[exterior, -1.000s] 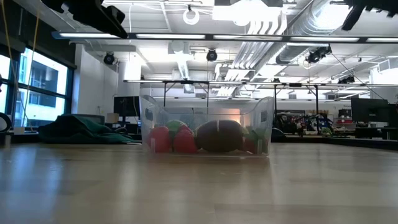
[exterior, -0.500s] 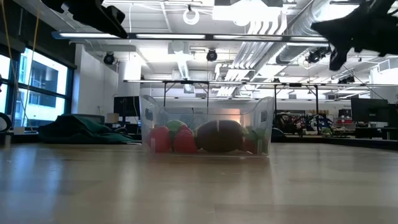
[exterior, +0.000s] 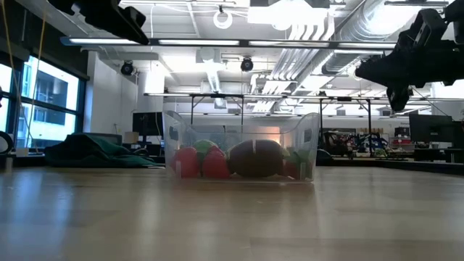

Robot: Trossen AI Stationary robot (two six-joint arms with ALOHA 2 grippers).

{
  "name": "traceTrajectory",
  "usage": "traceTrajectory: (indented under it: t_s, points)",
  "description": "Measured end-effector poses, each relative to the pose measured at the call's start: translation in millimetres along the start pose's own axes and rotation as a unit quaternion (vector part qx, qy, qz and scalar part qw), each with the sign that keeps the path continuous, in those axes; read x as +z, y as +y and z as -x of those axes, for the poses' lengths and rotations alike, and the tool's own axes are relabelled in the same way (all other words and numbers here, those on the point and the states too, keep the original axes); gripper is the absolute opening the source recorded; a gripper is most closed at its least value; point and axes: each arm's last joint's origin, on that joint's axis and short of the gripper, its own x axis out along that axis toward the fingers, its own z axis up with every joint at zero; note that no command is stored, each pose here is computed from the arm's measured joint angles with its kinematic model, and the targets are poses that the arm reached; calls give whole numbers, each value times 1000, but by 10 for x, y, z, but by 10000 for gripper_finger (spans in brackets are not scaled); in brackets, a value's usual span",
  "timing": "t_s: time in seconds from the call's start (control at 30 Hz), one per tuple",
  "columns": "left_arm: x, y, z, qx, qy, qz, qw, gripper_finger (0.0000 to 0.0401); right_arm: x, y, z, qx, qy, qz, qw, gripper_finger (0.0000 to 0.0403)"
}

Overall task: Pick and placing Produce into tupperware
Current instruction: Return to Home Position

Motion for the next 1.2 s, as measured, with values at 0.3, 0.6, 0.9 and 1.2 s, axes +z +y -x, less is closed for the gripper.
traceTrajectory:
  t_s: [0.3,0.6,0.9,1.2]
  points:
    - [0,0,0,0,0,0,1000,122,-2,-1,0,-1,1,1,1000,0]
    - [8,2,0,1,-4,14,1000,122,-1,-1,0,-1,1,2,1000,0]
    - [44,-10,1,-35,-28,112,993,122,-1,-1,0,-1,2,1,1000,0]
    - [-47,-64,9,-79,20,168,982,122,-1,-1,0,-1,1,1,1000,0]
